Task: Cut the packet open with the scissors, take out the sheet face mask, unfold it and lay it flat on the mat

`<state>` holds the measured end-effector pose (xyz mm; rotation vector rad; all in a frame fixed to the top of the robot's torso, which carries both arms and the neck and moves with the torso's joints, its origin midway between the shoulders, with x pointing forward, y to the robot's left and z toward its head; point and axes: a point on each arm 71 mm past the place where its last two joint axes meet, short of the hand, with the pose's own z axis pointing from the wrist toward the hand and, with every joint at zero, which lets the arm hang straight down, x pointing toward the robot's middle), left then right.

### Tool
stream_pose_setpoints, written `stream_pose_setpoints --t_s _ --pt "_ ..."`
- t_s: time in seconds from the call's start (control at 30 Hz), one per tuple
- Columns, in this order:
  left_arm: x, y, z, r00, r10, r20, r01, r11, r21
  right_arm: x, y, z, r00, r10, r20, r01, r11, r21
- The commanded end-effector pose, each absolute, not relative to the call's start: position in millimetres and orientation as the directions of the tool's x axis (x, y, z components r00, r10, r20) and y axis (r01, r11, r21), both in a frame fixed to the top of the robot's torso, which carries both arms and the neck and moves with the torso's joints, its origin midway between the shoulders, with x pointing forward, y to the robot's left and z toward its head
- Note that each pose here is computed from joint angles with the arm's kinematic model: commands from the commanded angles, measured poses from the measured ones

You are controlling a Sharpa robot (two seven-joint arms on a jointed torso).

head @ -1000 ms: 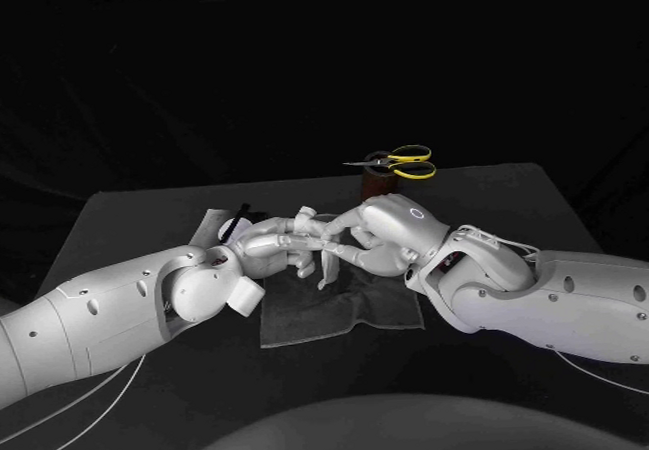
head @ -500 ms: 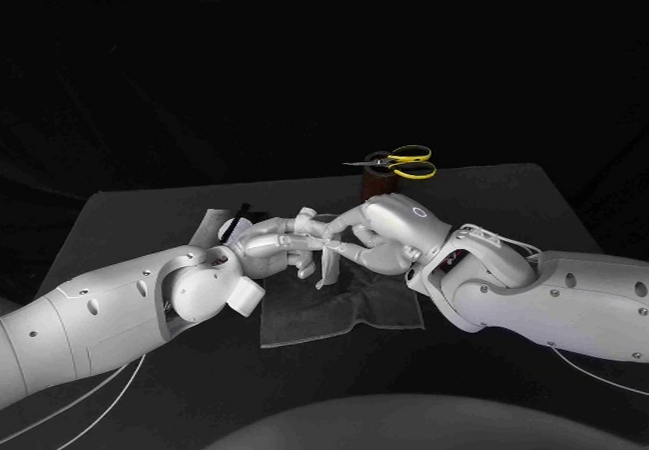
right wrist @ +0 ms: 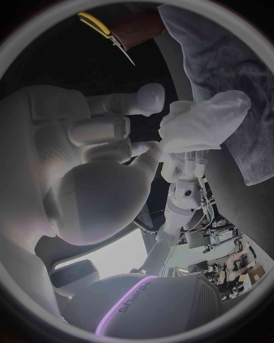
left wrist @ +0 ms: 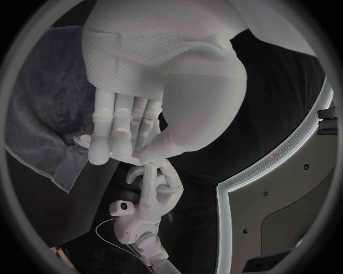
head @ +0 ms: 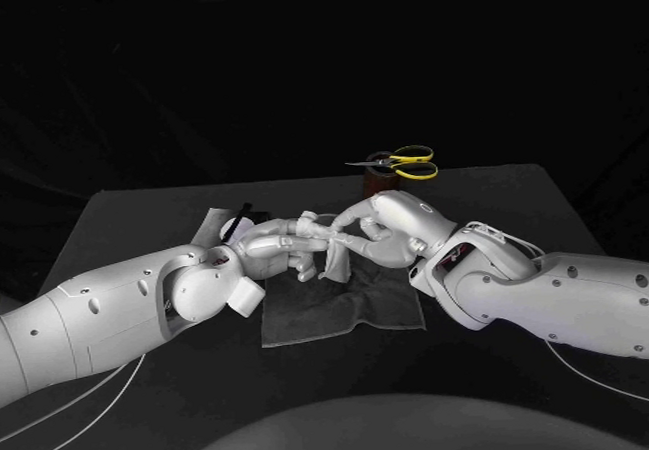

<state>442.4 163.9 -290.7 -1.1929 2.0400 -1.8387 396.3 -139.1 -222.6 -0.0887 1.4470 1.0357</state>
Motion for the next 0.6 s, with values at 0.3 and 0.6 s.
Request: stream_pose_setpoints --t_s 0.3,0.6 --pt "438.9 169.4 -292.5 -0.702 -0.591 0.396 -0.477 -0.023 -0.879 398.9 -145.9 -224.6 -0.263 0.547 -0.795 -0.573 0.574 0.585" --pt "435.7 175.7 -294.3 -0.733 -0.533 0.423 -0.505 0.009 -0.863 397.4 -146.6 -225.4 -0.275 0.516 -0.811 -0.594 0.572 0.566"
